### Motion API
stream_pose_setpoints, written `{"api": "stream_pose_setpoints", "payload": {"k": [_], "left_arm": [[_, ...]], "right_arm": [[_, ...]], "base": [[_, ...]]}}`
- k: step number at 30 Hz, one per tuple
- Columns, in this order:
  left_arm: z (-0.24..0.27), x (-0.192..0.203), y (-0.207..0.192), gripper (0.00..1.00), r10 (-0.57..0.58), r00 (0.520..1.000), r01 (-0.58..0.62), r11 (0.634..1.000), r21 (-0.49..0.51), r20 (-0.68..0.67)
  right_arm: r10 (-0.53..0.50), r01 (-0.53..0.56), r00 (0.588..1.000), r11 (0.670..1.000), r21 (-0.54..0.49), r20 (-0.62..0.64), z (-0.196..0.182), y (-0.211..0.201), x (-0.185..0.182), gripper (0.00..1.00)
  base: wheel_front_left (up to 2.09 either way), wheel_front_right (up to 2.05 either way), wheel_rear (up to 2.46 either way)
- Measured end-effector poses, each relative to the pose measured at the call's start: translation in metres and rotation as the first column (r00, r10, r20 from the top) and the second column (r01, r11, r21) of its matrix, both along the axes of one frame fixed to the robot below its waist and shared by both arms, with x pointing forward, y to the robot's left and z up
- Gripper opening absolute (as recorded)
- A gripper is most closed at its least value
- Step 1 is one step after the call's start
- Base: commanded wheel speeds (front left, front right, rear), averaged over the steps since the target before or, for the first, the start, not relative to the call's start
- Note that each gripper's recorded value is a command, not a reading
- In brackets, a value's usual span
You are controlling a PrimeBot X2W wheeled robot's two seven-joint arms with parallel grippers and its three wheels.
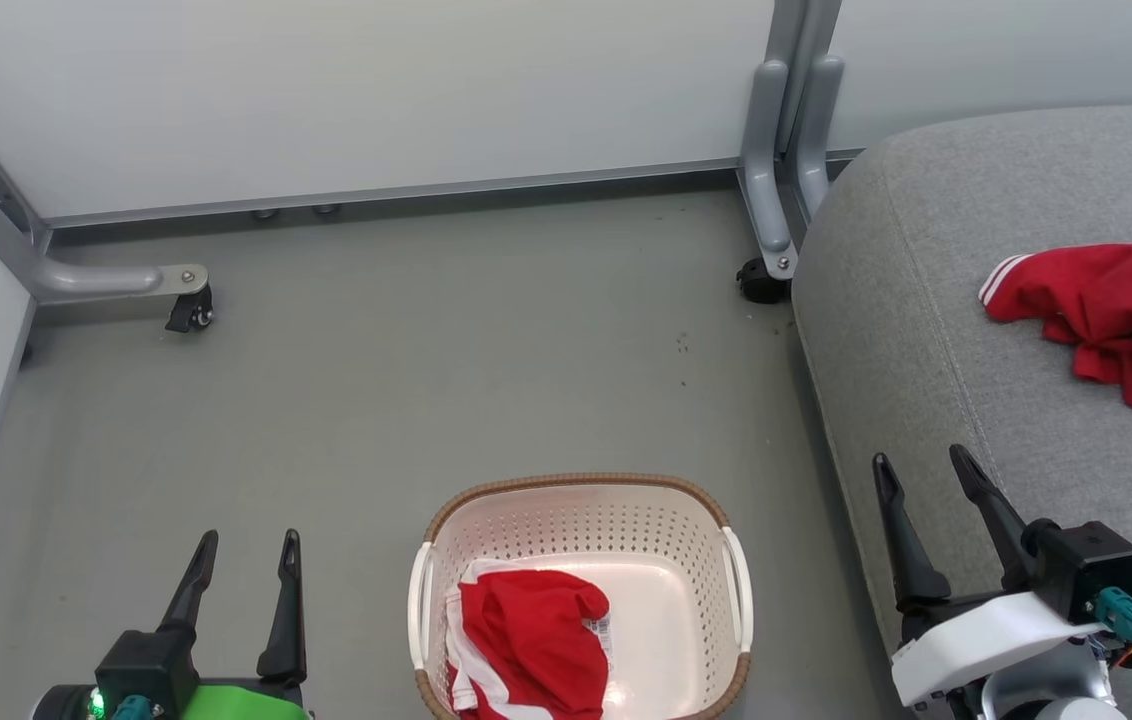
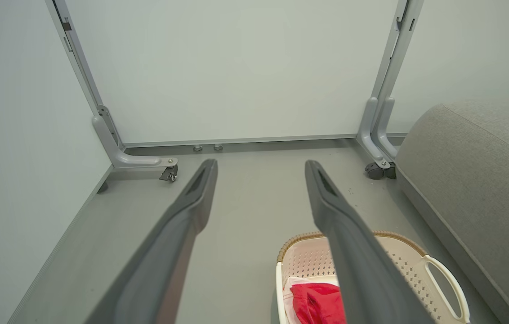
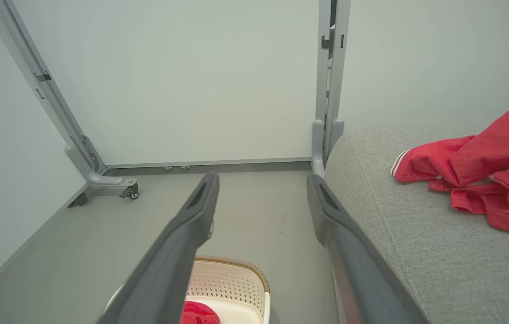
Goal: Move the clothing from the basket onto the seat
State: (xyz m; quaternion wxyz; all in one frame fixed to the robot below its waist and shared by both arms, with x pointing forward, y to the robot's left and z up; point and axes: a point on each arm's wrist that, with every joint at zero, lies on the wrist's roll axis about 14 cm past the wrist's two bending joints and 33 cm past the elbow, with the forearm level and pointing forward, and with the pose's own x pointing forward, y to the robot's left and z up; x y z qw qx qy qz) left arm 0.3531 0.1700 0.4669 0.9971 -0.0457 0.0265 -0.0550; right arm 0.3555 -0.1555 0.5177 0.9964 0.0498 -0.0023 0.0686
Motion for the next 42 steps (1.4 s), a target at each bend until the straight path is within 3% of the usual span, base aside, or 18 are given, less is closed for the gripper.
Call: {"api": "stream_pose_setpoints", "payload": {"k": [9,15,19,30,42], "left_arm": [[-0.004,0.010,-0.012,1.00,-0.033,0.999,0.033,0.999,-0.007,-0.009],[-0.022,0.025,-0.053,1.00,-0.169,0.984,0.169,0.986,-0.003,-0.061],[-0.041,0.037,-0.089,1.00,-0.284,0.952,0.286,0.958,0.007,-0.112],[-0.103,0.076,-0.147,1.00,-0.462,0.848,0.477,0.879,-0.005,-0.259],[-0.217,0.080,-0.172,1.00,-0.564,0.645,0.672,0.740,0.033,-0.515]], "right_arm": [[0.008,-0.008,1.000,1.000,-0.012,0.010,0.004,0.002,0.011,1.00],[0.015,-0.015,0.999,1.000,-0.028,0.030,0.010,0.004,0.028,1.00],[0.017,-0.016,0.999,0.999,-0.031,0.048,0.012,0.005,0.045,1.00],[0.015,-0.014,0.999,1.000,-0.019,0.040,-0.012,0.004,0.089,1.00],[-0.020,0.020,0.999,1.000,0.001,-0.029,-0.071,-0.008,0.116,1.00]], "base": [[0.00,0.00,0.00],[0.00,0.00,0.00],[0.00,0.00,0.00],[0.00,0.00,0.00],[0.00,0.00,0.00]]}}
